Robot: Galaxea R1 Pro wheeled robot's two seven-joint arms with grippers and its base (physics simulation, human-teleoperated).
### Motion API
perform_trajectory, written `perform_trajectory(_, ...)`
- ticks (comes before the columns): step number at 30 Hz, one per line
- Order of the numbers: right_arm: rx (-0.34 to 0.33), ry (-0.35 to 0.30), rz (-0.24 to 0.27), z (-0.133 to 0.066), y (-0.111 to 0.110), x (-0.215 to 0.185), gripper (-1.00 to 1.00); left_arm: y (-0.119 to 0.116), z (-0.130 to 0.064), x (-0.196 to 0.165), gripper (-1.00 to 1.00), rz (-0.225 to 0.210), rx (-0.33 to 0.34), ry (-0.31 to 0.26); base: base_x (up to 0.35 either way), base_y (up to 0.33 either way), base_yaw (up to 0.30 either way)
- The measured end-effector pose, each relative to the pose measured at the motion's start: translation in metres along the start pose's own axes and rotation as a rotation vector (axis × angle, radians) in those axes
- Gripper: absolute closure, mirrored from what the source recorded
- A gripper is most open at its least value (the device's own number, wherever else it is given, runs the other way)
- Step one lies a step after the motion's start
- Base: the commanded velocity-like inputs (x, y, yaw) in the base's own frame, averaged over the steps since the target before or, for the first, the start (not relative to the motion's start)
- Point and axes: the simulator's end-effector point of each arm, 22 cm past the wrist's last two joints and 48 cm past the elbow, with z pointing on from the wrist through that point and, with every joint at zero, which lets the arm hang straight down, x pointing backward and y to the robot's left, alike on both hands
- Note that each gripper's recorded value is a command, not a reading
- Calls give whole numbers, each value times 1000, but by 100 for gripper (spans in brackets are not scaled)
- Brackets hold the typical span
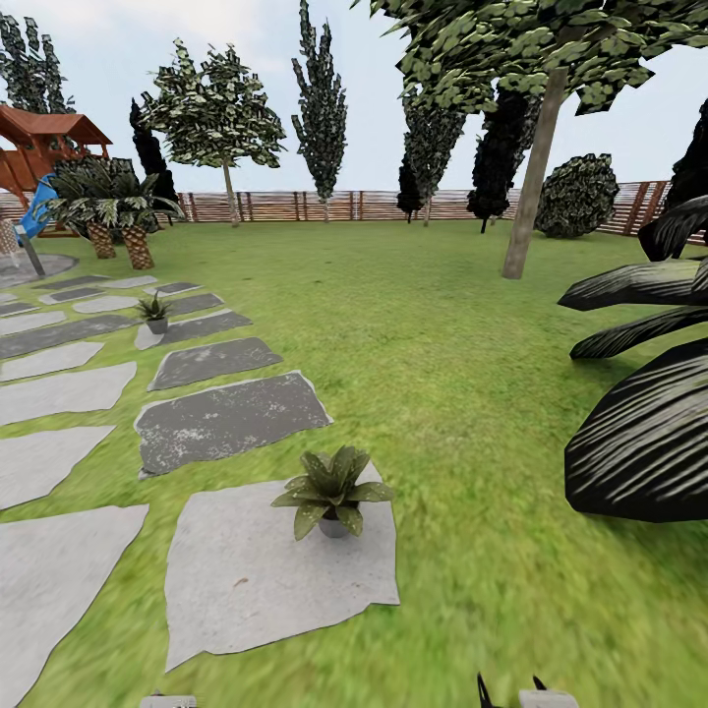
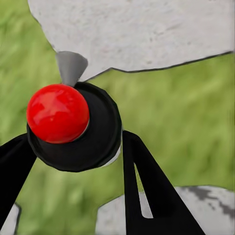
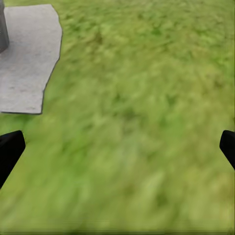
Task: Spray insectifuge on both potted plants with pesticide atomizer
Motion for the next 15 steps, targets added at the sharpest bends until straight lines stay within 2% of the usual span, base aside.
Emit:
perform_trajectory(8, -1, 3, 1, -1, 0, 1, -100, 2, 1, -4, 100, -2, -5, -11, 0, 0, 0)
perform_trajectory(15, -1, 2, 1, -1, 0, 1, -100, -13, 1, -7, 100, -2, 17, -21, 0, 0, 0)
